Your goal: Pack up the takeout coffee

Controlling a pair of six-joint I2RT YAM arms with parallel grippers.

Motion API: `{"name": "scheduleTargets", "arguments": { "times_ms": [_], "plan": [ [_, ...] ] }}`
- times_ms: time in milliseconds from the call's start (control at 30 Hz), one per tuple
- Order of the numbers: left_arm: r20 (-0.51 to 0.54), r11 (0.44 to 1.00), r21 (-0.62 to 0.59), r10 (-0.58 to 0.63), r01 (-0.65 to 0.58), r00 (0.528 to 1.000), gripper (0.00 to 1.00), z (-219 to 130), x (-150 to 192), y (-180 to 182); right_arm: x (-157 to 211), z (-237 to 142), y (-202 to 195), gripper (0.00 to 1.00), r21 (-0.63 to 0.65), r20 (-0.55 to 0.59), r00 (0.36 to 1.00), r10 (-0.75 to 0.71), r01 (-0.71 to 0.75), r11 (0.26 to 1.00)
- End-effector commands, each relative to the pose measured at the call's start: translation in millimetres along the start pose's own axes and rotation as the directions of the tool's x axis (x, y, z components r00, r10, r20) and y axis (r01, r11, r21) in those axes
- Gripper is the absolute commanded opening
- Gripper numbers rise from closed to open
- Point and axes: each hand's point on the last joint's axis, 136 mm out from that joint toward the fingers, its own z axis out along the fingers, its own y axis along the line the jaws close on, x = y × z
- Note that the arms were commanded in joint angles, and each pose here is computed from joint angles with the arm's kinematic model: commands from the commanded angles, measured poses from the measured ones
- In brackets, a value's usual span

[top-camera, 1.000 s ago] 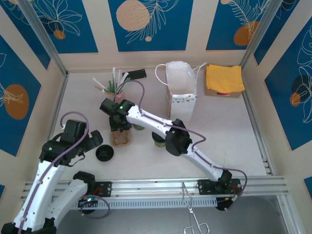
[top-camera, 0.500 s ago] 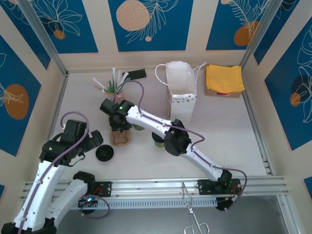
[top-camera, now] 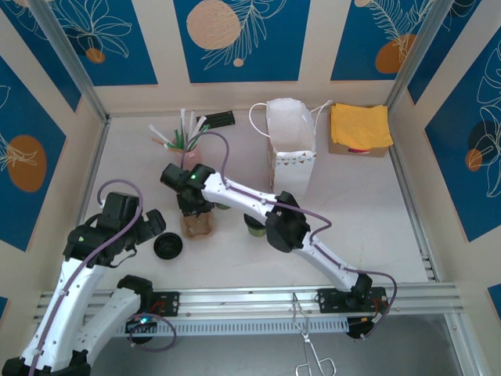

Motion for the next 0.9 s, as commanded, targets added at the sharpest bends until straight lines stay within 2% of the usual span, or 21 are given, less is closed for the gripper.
{"name": "scheduleTargets", "arguments": {
  "times_ms": [0,233,500,867],
  "plan": [
    [-0.002,1.0,0.005,0.01,-0.01,1.0,1.0,-0.2,1.9,1.5,20.1,-12.6,-9.4,0.4,0.048,-0.042,0.997,-0.066,0.068,0.996],
    [-0.005,1.0,0.011,0.013,-0.013,1.0,1.0,-0.3,2.5,0.5,17.3,-10.3,-7.7,0.47,0.043,-0.038,0.998,-0.052,0.054,0.998],
    [-0.012,0.999,0.037,0.026,-0.026,1.0,1.0,-0.4,3.5,-4.0,6.4,-10.9,-2.9,0.48,0.022,-0.016,0.999,-0.041,0.041,0.999],
    [-0.02,0.998,0.059,0.035,-0.034,0.999,1.0,-0.1,4.9,-8.0,13.9,4.6,-6.6,0.48,0.033,-0.064,0.998,-0.03,0.032,0.999]
  ]
}}
